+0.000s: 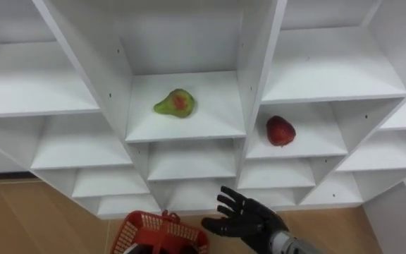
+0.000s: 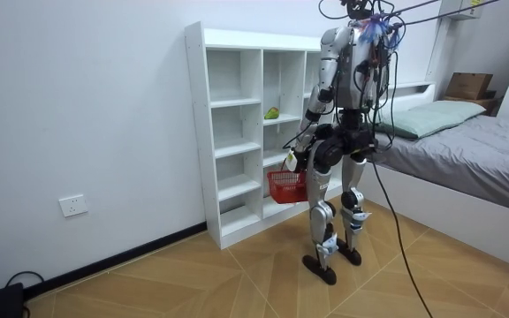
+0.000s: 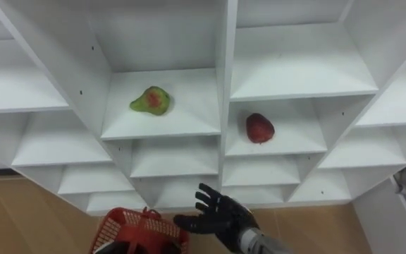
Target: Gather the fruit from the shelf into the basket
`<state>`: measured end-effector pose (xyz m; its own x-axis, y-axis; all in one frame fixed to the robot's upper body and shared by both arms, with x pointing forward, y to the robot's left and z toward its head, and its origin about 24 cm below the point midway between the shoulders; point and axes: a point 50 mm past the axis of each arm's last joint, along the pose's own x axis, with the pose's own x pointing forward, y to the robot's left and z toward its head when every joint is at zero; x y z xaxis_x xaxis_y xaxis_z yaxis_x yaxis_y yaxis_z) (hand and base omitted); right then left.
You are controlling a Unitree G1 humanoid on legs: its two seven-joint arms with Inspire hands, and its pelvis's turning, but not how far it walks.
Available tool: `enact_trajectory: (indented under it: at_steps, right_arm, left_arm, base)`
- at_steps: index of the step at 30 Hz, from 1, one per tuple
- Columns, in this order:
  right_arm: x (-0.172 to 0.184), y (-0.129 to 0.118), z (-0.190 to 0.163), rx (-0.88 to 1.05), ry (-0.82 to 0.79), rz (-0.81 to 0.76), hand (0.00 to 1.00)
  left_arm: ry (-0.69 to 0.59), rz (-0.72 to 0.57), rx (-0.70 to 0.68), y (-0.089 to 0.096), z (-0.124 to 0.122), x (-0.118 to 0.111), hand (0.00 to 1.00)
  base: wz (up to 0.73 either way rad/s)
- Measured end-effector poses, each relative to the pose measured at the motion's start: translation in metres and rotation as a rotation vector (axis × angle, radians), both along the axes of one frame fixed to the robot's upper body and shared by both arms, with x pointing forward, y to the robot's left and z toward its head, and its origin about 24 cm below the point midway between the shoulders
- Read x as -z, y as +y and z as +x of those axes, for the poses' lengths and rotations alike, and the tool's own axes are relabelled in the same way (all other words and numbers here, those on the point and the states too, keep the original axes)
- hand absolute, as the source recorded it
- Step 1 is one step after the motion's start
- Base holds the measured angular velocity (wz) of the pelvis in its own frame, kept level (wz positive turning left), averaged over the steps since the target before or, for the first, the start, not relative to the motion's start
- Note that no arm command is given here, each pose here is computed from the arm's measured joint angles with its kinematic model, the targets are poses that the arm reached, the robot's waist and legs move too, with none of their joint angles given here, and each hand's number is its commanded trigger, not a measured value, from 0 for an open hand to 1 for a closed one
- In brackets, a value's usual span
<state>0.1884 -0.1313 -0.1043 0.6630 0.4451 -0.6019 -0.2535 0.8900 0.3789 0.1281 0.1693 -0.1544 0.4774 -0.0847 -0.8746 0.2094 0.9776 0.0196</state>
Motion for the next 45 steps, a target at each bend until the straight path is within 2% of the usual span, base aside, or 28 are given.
enact_trajectory:
  at_steps: [6, 14, 24, 30, 39, 45]
  right_arm:
    - [-0.021, 0.011, 0.015, -0.112, -0.155, -0.086, 0.0]
    - [-0.042, 0.021, 0.028, -0.113, -0.273, -0.092, 0.0]
    - [-0.052, 0.01, 0.035, -0.2, -0.379, -0.333, 0.0]
    - [-0.079, 0.002, 0.048, -0.214, -0.524, -0.446, 0.0]
    - [-0.089, -0.006, 0.054, -0.149, -0.566, -0.475, 0.0]
    - [-0.132, 0.004, 0.079, -0.109, -0.761, -0.441, 0.0]
  left_arm:
    - [-0.026, 0.0, -0.023, 0.002, 0.005, -0.003, 1.0]
    - [-0.056, 0.0, -0.033, 0.005, 0.007, -0.006, 1.0]
    - [-0.057, -0.011, -0.056, 0.011, 0.002, -0.005, 1.0]
    - [-0.073, -0.018, -0.08, 0.018, -0.003, -0.007, 1.0]
    - [-0.103, -0.014, -0.089, 0.022, 0.0, -0.011, 1.0]
    - [-0.104, -0.01, -0.08, 0.027, -0.002, -0.012, 1.0]
  base:
    - [0.01]
    - [0.0]
    - [0.0]
    - [0.01]
    - [0.02]
    - [0.14]
